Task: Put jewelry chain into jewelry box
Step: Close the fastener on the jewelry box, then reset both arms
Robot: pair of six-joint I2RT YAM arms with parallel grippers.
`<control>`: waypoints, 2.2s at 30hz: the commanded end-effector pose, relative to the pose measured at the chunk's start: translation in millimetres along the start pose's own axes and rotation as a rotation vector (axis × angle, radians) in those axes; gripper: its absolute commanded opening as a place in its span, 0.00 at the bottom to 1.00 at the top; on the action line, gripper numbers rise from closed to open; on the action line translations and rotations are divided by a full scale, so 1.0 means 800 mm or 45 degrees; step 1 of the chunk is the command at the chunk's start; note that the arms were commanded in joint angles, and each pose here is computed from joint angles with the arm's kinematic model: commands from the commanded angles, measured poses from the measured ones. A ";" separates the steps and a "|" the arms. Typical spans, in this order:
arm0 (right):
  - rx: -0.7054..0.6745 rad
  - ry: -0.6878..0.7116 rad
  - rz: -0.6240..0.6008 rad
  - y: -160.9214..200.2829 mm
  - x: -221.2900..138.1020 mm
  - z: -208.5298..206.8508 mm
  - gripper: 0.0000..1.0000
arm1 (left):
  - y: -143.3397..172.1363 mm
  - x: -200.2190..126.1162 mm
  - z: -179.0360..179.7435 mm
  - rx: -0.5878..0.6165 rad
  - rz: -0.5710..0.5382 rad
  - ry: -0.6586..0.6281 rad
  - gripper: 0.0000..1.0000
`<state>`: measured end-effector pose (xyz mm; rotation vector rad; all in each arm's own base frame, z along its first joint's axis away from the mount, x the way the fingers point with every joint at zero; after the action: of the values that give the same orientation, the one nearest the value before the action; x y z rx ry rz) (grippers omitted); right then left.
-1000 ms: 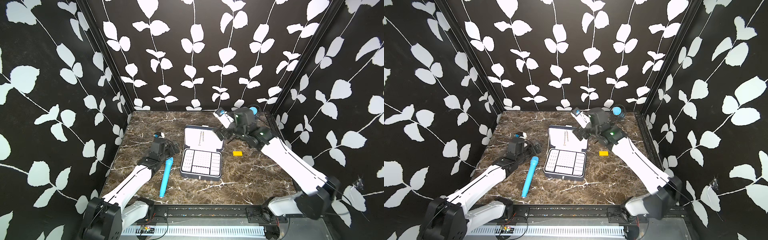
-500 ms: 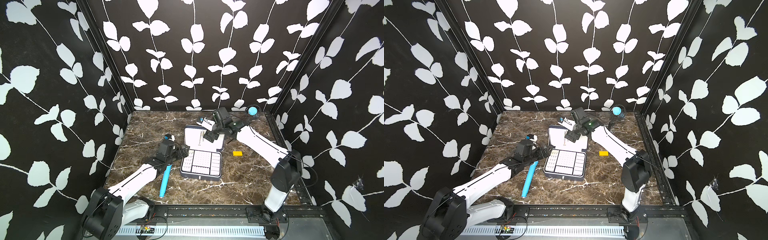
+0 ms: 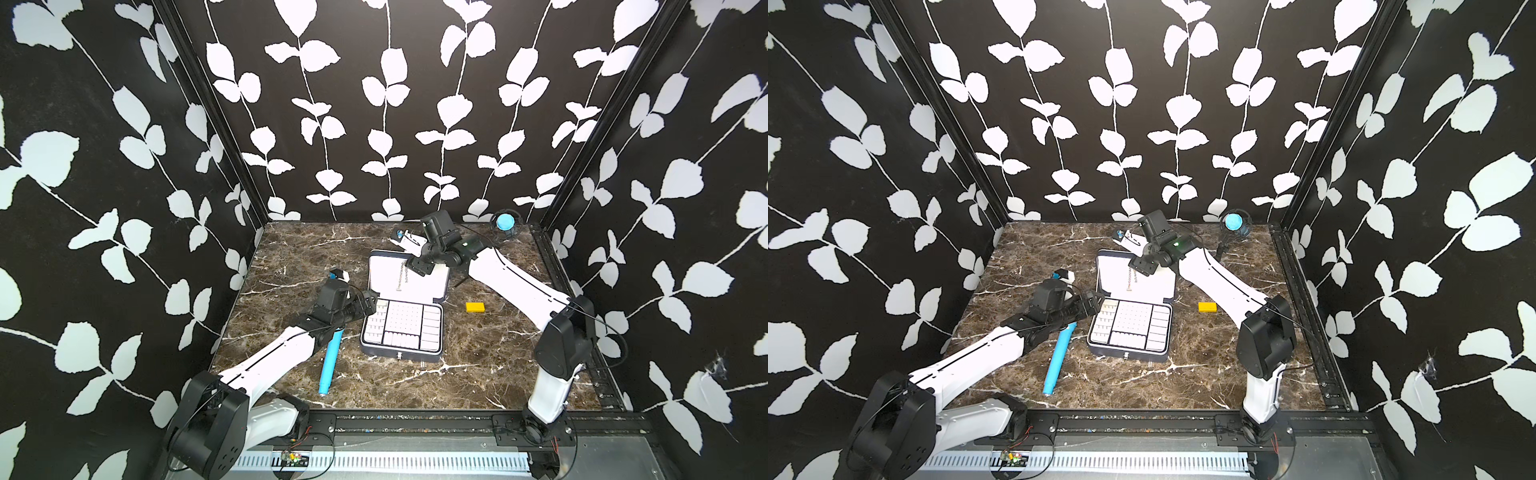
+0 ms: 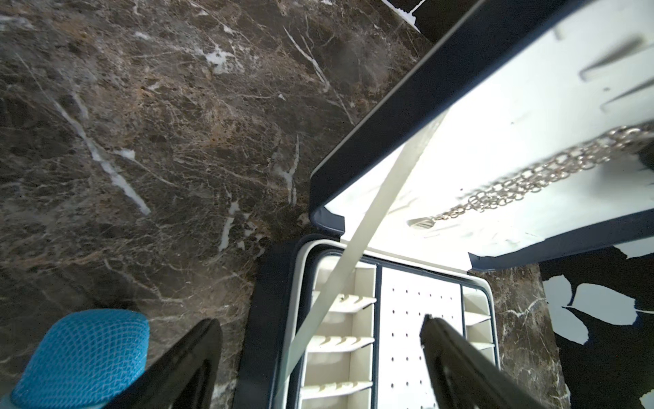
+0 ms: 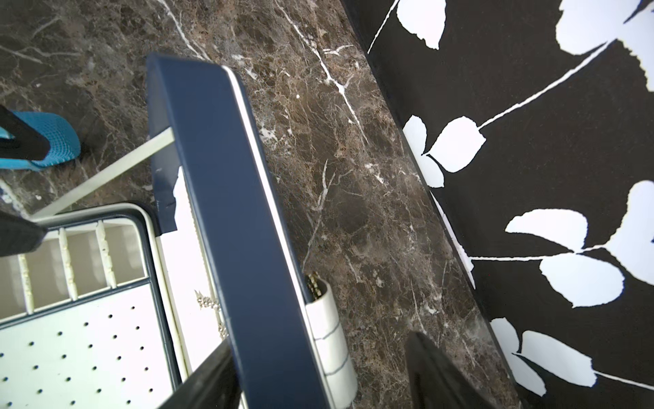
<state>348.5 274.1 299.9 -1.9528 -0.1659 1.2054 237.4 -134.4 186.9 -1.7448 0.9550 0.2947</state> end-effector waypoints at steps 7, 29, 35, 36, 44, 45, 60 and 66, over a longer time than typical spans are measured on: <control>0.024 0.004 -0.044 -0.011 0.002 0.000 0.60 | 0.007 0.001 0.002 0.022 0.020 -0.009 0.90; 0.646 0.362 -0.414 0.026 -0.132 -0.018 0.99 | -0.034 -0.087 0.001 0.117 -0.150 -0.337 0.98; 0.779 0.547 -0.619 0.125 -0.145 0.010 0.99 | -0.044 -0.117 0.037 -0.096 -0.499 -0.851 0.98; 0.781 0.649 -0.659 0.140 -0.148 0.010 0.99 | -0.046 -0.114 0.040 -0.037 -0.548 -0.896 0.98; 0.916 1.201 -0.553 0.269 -0.153 -0.045 0.99 | -0.062 -0.043 0.068 0.784 -0.464 -0.961 0.99; 0.921 1.214 -0.535 0.280 -0.147 -0.051 0.99 | -0.058 -0.034 0.080 0.836 -0.452 -0.891 0.99; 0.962 1.184 -0.503 0.389 -0.062 -0.067 0.99 | -0.034 0.031 0.174 0.839 -0.420 -0.647 0.99; 1.104 1.266 -0.373 0.392 -0.055 -0.099 0.99 | -0.030 0.027 0.189 0.727 -0.473 -0.822 0.99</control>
<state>277.1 7.8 104.0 -1.5120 0.5342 0.0852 302.7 -12.8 114.4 -1.1107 0.3310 0.3023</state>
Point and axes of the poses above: each gripper's point midway between its finger pads, its own x axis out along the fingers, its own z axis along the line the jaws close on, y = z × x, the point moved 10 cm from there along -x, back along the fingers, and after that the axes turned 14 degrees about x, right-handed, at the moved point
